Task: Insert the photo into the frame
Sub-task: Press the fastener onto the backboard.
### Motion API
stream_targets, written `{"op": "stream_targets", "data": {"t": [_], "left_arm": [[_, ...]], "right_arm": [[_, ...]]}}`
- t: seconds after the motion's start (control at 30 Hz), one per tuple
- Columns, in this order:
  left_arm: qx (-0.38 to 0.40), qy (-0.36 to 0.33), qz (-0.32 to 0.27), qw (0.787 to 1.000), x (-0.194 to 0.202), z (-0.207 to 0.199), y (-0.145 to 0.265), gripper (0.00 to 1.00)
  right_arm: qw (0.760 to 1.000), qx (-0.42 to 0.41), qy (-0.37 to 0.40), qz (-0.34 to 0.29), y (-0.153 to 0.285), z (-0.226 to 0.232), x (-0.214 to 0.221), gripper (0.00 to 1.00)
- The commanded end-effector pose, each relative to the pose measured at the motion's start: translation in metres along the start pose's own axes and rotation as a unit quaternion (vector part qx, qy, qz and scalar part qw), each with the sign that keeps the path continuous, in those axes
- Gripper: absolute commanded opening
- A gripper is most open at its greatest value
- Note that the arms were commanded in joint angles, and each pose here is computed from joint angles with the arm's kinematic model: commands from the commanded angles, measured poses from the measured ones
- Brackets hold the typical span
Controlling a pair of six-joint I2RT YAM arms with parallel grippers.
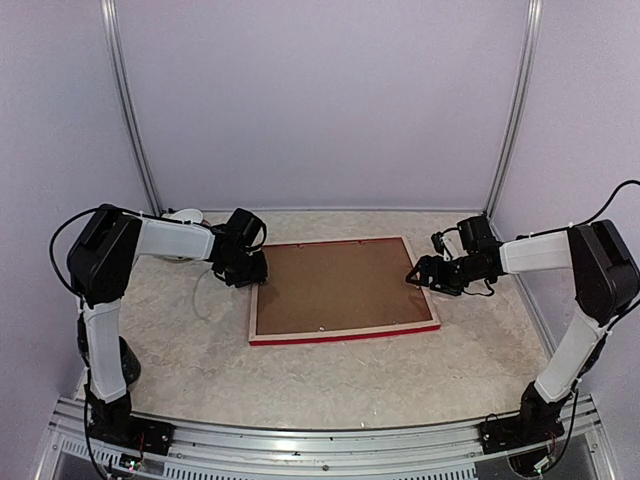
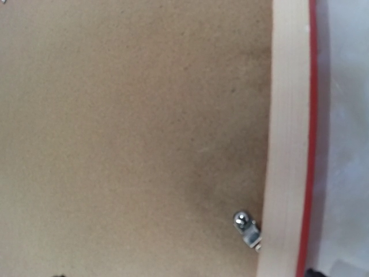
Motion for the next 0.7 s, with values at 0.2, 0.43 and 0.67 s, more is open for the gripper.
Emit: {"op": "stream_targets", "data": {"t": [0.2, 0.43, 0.67], "left_arm": [[-0.057, 0.002, 0.049, 0.997, 0.028, 0.032, -0.014, 0.31], [-0.052, 0.005, 0.058, 0.997, 0.034, 0.034, -0.017, 0.18], [-0.048, 0.015, 0.06, 0.997, 0.038, 0.038, -0.017, 0.17]], "right_arm": [[1.0, -0.002, 0.006, -0.001, -0.003, 0.003, -0.002, 0.89], [1.0, -0.001, 0.006, -0.001, -0.003, 0.002, -0.001, 0.89], [1.0, 0.0, 0.006, -0.002, -0.003, 0.002, -0.002, 0.89]]}}
Point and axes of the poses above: each gripper's point midway between its finger pads, its own y axis back along the fingers, its own z axis along the line the jaws close on, x = y × z, the point moved 4 cm from there along y, back along the fingers, and after that the axes turned 8 degrees about -y, right-handed, at the moved point
